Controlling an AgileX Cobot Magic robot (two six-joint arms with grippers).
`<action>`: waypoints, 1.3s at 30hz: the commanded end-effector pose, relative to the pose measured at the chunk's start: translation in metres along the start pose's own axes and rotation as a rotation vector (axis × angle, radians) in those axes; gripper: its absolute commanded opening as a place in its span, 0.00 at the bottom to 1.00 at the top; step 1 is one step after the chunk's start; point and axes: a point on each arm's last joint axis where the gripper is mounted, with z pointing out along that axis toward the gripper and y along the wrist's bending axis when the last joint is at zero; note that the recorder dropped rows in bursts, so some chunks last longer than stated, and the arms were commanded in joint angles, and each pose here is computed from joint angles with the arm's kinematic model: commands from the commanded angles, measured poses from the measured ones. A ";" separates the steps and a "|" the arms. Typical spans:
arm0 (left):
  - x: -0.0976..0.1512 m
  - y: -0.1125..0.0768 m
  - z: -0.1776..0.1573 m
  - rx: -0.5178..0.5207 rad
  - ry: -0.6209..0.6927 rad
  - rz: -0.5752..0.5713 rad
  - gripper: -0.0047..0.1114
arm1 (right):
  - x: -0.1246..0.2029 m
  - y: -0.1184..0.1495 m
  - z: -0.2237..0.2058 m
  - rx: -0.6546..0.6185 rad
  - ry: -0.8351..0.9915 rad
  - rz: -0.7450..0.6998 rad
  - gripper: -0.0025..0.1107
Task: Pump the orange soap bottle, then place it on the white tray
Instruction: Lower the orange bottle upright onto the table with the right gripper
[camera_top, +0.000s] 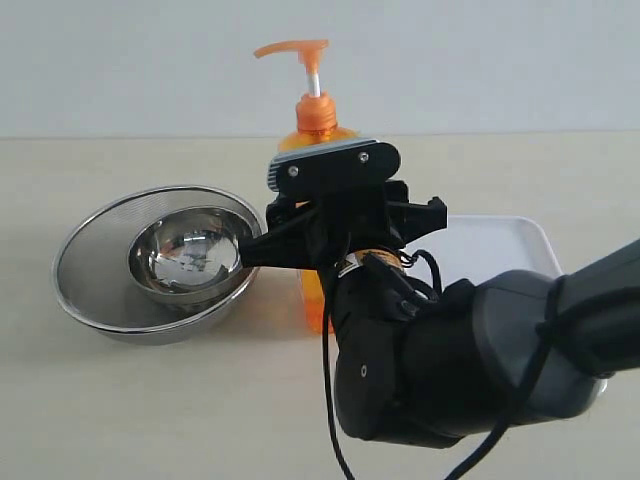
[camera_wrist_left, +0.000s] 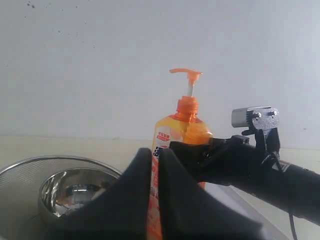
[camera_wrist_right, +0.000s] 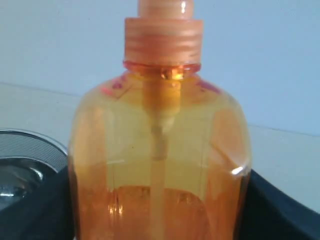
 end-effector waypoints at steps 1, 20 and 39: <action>0.001 0.000 0.000 0.008 0.001 -0.012 0.08 | -0.018 -0.004 -0.002 0.024 -0.094 -0.005 0.12; 0.001 0.000 0.000 0.008 0.001 -0.012 0.08 | -0.005 0.001 -0.002 -0.024 0.051 -0.006 0.72; 0.001 -0.001 0.000 0.010 0.001 -0.013 0.08 | 0.031 0.008 0.007 -0.034 0.084 -0.081 0.59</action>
